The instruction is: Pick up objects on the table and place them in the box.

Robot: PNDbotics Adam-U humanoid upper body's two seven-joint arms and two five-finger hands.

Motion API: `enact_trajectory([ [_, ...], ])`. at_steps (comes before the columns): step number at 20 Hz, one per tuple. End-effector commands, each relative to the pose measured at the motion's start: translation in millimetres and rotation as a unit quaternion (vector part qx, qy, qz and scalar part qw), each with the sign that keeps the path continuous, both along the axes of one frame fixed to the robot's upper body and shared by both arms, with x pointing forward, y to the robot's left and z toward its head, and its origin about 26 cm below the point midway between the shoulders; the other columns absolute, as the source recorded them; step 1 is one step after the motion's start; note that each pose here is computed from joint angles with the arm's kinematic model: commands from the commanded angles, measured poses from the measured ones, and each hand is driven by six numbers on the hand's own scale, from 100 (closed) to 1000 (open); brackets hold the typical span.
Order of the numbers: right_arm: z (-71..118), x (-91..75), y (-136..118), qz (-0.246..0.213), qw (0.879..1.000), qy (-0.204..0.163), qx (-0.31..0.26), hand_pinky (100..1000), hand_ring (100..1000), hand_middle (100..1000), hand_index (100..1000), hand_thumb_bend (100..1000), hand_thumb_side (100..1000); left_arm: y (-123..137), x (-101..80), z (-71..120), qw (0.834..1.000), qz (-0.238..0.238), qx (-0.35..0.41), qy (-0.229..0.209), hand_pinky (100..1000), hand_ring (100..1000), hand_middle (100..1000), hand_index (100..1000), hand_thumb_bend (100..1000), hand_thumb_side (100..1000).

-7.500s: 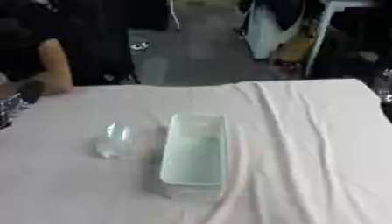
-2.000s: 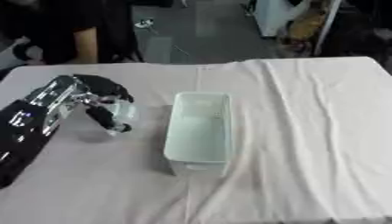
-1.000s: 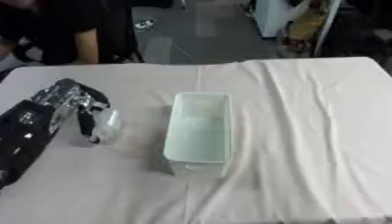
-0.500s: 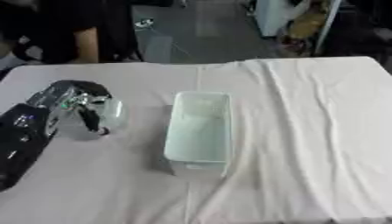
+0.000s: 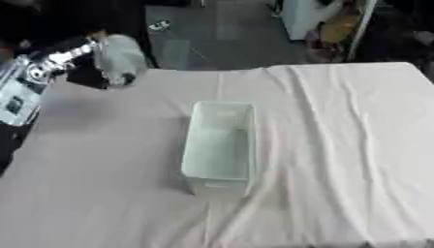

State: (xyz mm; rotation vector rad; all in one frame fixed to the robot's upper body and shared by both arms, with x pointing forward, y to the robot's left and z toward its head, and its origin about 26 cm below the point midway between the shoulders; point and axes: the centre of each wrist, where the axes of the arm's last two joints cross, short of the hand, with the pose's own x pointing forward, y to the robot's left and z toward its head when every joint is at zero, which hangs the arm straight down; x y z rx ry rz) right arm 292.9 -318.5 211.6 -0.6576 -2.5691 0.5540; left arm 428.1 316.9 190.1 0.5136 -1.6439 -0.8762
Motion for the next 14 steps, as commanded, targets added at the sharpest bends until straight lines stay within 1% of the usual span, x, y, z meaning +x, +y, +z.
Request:
enact_trajectory([
  [1,8.6,-2.4,-2,-0.003,1.000,-0.015,-0.007,704,837,913,949,100,522,-4,-6.0,26.9,0.993,-0.018,-0.098,-0.060,100,100,100,103,100,571],
  [3,8.4,-2.4,-2,-0.003,1.000,-0.015,-0.008,704,837,913,949,100,522,-13,-8.5,32.1,0.989,-0.035,-0.127,-0.075,100,100,100,104,100,577],
  [5,8.3,-2.4,-2,-0.002,1.000,-0.014,-0.008,704,837,913,949,100,522,-24,-9.6,36.1,0.986,-0.051,-0.135,-0.080,100,100,100,104,100,578],
  [9,8.4,-2.2,-1,-0.001,1.000,-0.015,-0.008,705,837,912,949,100,520,-60,-8.4,38.4,0.985,-0.099,-0.121,-0.068,100,100,100,105,100,565],
  [10,8.4,-2.2,-1,-0.001,1.000,-0.015,-0.008,705,837,912,949,100,520,-72,-7.5,36.4,0.982,-0.117,-0.132,-0.061,100,100,100,106,100,548],
  [13,8.3,-2.0,0,0.002,1.000,-0.015,-0.008,705,837,912,949,100,520,-105,-3.9,35.4,0.985,-0.149,-0.076,-0.041,100,100,100,107,100,529],
  [14,8.4,-1.8,0,0.003,1.000,-0.015,-0.008,705,837,912,949,100,520,-118,-2.5,33.6,0.985,-0.158,-0.051,-0.034,100,100,100,109,100,501],
])
